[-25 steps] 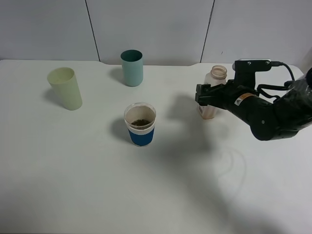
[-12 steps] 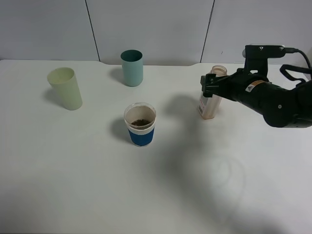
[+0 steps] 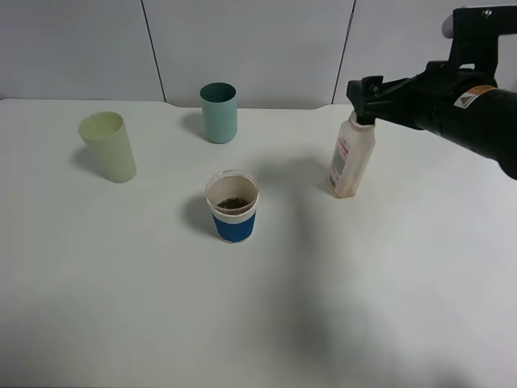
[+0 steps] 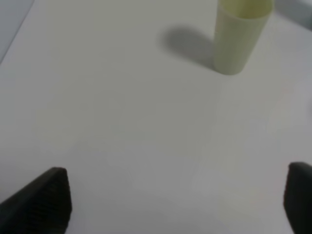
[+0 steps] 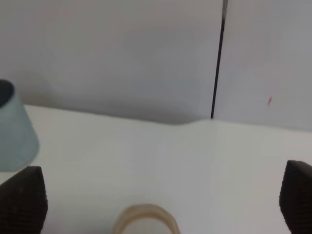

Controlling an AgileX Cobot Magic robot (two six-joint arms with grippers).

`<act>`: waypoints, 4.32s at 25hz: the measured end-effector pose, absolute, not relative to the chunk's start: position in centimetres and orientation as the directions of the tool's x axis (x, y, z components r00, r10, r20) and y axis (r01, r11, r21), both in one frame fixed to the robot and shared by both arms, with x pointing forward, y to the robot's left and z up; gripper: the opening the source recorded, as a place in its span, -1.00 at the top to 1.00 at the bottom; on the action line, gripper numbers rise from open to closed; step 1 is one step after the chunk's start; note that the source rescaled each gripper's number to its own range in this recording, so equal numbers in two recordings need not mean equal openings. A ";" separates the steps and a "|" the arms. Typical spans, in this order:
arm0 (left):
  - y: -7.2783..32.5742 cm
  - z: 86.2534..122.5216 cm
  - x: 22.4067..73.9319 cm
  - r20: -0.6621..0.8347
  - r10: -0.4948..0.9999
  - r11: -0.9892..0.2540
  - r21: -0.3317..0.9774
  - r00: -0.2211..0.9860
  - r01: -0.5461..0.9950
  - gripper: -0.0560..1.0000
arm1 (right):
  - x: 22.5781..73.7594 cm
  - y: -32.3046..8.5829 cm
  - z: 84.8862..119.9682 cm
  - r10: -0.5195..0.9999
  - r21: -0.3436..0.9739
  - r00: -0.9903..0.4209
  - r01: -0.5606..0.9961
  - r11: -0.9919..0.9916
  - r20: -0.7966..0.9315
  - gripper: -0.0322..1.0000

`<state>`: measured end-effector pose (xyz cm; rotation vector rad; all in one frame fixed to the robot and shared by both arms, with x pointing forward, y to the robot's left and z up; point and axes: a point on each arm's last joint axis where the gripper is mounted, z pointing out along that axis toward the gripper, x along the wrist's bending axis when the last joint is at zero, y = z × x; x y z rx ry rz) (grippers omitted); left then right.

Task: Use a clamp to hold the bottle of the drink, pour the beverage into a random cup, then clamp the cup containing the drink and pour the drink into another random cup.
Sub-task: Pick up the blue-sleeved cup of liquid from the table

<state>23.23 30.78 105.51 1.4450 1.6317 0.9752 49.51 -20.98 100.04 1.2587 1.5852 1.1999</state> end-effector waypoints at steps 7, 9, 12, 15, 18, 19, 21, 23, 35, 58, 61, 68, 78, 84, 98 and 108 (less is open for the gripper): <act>30.8 105.5 23.2 -0.040 0.995 0.078 0.897 -0.096 0.436 -0.91 | 47.7 -21.3 102.2 0.966 0.963 -0.258 0.260 0.074 -0.005 -1.00; 30.8 105.5 23.2 -0.040 0.995 0.078 0.897 -0.096 0.436 -0.91 | 47.1 -21.4 103.0 0.962 0.964 -0.274 0.251 0.085 -0.014 -1.00; 30.8 105.5 23.2 -0.040 0.995 0.078 0.897 -0.096 0.436 -0.91 | 45.8 -21.7 104.5 0.955 0.970 -0.296 0.224 0.098 -0.028 -1.00; 30.8 105.5 23.2 -0.040 0.995 0.078 0.897 -0.096 0.436 -0.91 | 44.4 -22.1 105.8 0.945 0.972 -0.324 0.209 0.111 -0.038 -1.00; 30.8 105.5 23.2 -0.040 0.995 0.078 0.897 -0.096 0.436 -0.91 | 43.0 -22.3 106.7 0.931 0.969 -0.359 0.202 0.141 -0.061 -1.00; 30.8 105.5 23.2 -0.040 0.995 0.078 0.897 -0.096 0.436 -0.91 | 42.5 -22.5 107.1 0.926 0.970 -0.371 0.189 0.155 -0.076 -1.00; 30.8 105.5 23.2 -0.040 0.995 0.078 0.897 -0.096 0.436 -0.91 | 41.7 -22.6 107.3 0.914 0.963 -0.394 0.195 0.187 -0.098 -1.00; 30.8 105.5 23.2 -0.040 0.995 0.078 0.897 -0.096 0.436 -0.91 | 40.9 -22.8 107.6 0.908 0.960 -0.407 0.197 0.198 -0.104 -1.00; 30.8 105.5 23.2 -0.040 0.995 0.078 0.897 -0.096 0.436 -0.91 | 36.1 -25.6 108.2 0.933 0.915 -0.341 0.328 0.233 -0.115 -1.00; 30.8 105.5 23.2 -0.040 0.995 0.078 0.897 -0.096 0.436 -0.91 | 25.0 -31.2 106.7 0.971 0.877 -0.223 0.445 0.181 -0.088 -1.00; 30.8 105.5 23.2 -0.040 0.995 0.078 0.897 -0.096 0.436 -0.91 | 23.9 -31.6 106.2 0.973 0.877 -0.217 0.450 0.169 -0.077 -1.00; 30.8 105.5 23.2 -0.040 0.995 0.078 0.897 -0.096 0.436 -0.91 | 23.0 -31.7 105.7 0.971 0.873 -0.236 0.465 0.145 -0.036 -1.00; 30.8 105.5 23.2 -0.040 0.995 0.078 0.897 -0.096 0.436 -0.91 | 23.0 -31.6 105.6 0.970 0.871 -0.240 0.470 0.144 -0.031 -1.00; 30.8 105.5 23.2 -0.040 0.995 0.078 0.897 -0.096 0.436 -0.91 | 23.0 -31.6 105.6 0.970 0.871 -0.240 0.470 0.144 -0.031 -1.00; 30.8 105.5 23.2 -0.040 0.995 0.078 0.897 -0.096 0.436 -0.91 | 23.4 -30.5 105.4 0.953 0.890 -0.296 0.448 0.084 0.059 -1.00; 30.8 105.5 23.2 -0.040 0.995 0.078 0.897 -0.096 0.436 -0.91 | 23.5 -30.5 105.3 0.953 0.890 -0.296 0.447 0.084 0.059 -1.00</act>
